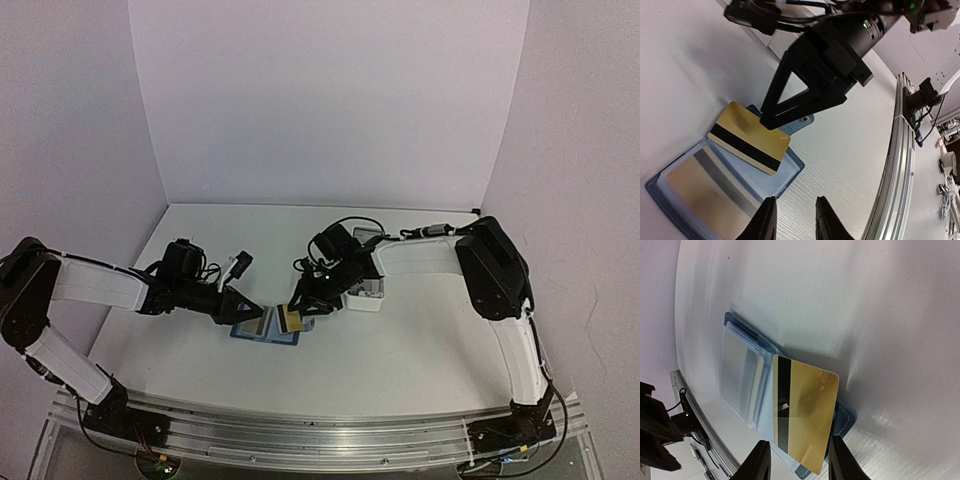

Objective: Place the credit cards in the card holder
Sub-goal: Pick up the credit card from the center of the board.

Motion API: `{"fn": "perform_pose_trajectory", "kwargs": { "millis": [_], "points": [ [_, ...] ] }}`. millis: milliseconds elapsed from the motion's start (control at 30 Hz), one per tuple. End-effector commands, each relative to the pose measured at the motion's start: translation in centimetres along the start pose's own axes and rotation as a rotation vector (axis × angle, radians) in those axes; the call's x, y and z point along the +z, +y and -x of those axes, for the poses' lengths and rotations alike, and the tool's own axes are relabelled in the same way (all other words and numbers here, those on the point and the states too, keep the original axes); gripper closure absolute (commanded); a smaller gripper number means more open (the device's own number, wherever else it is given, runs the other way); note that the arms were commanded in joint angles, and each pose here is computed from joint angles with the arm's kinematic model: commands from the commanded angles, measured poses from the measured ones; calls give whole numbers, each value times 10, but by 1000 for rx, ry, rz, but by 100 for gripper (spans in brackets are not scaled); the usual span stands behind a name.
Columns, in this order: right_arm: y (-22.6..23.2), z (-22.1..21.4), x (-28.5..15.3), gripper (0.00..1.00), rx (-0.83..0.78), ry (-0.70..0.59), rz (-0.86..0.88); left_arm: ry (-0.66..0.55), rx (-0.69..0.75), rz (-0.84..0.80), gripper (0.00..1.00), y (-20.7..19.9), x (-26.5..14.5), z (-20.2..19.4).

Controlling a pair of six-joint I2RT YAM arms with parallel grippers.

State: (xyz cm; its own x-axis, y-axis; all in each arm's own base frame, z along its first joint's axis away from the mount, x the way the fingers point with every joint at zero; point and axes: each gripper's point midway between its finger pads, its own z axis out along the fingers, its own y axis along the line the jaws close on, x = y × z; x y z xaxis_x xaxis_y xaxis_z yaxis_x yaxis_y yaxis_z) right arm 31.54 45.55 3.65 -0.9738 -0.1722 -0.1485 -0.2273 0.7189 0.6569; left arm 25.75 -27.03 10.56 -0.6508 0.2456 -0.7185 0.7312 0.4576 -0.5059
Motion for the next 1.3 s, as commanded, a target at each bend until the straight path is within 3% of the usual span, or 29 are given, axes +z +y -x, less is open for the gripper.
{"fn": "perform_pose_trajectory", "kwargs": {
  "millis": [0,133,267,467,667,1033,1267],
  "points": [
    [7,2,11,63,14,28,44,28,45,31,76,13,15,-8],
    [-4,-5,9,62,26,29,12,87,-130,94,76,40,29,-31],
    [16,17,-2,60,-80,-37,32,160,-260,91,80,50,41,-59],
    [12,40,-11,59,-116,-114,-8,158,-241,160,88,62,39,-61],
    [-8,60,1,55,-107,-126,-24,169,-255,170,88,62,36,-70],
    [-17,23,30,60,-26,79,122,161,-246,174,88,61,35,-65],
    [-20,15,35,65,-11,114,151,155,-247,172,88,61,35,-64]
  ]
}}
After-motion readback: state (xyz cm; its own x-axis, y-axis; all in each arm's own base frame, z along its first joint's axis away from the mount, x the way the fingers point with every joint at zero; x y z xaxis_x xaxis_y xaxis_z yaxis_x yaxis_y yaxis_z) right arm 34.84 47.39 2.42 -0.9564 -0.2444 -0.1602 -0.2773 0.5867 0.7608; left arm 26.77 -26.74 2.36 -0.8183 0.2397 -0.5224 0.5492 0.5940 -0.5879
